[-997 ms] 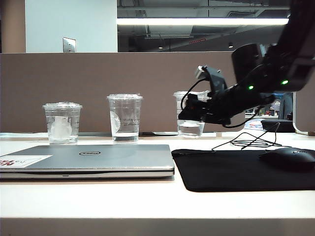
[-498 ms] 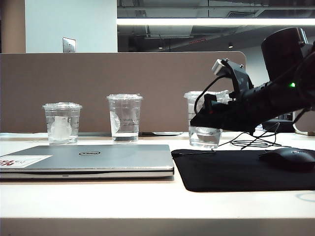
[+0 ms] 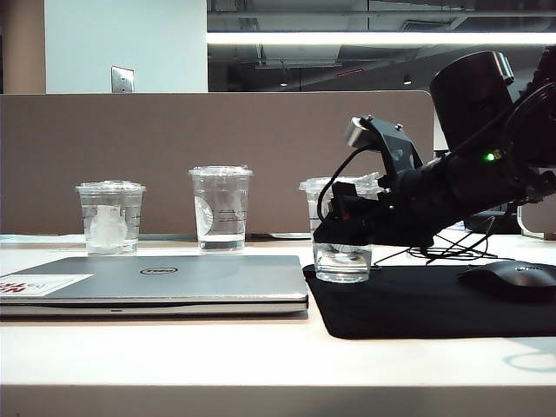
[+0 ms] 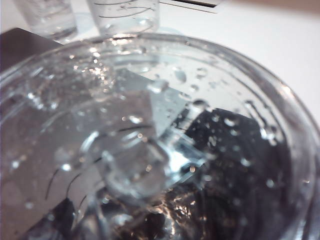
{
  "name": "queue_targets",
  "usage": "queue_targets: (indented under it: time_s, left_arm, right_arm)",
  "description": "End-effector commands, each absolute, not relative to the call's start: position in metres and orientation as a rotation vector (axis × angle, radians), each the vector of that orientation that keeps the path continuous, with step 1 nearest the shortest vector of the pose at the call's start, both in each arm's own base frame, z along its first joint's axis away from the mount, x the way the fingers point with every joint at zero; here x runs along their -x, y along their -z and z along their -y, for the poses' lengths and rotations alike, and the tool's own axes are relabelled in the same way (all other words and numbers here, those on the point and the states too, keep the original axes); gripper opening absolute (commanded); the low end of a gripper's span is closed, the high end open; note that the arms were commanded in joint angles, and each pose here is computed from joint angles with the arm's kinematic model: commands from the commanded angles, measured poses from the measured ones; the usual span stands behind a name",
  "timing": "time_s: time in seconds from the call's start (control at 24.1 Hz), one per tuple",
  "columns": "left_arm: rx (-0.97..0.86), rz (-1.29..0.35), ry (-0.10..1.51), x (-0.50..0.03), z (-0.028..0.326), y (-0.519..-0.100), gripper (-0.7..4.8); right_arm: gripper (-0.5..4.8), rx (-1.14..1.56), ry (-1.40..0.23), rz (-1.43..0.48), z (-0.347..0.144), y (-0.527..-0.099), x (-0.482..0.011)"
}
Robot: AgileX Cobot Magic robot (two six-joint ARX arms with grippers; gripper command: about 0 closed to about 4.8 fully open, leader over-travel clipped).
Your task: Pick up the coffee cup on the right and place it on the right side of the laptop.
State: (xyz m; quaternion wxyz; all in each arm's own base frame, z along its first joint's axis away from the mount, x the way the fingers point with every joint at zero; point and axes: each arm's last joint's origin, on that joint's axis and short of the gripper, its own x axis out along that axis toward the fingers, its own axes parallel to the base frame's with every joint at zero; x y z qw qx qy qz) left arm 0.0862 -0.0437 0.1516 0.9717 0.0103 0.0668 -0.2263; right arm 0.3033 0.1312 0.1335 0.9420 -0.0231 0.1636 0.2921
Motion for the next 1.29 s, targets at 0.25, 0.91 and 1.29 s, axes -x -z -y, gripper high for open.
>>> queue_targets:
  time_s: [0.25, 0.91, 1.29]
  left_arm:
    - [-0.021, -0.120, 0.456, -0.086, 0.044, -0.154, -0.05]
    - [-0.021, -0.120, 0.456, -0.086, 0.044, -0.154, -0.05]
    - [-0.021, -0.119, 0.457, -0.086, 0.044, -0.154, -0.05]
  right_arm:
    - [3.57, 0.078, -0.570, -0.364, -0.131, -0.130, -0.303]
    - [4.79, 0.079, -0.545, -0.402, -0.129, -0.132, -0.300]
    - [4.79, 0.105, -0.545, -0.406, -0.113, -0.148, -0.260]
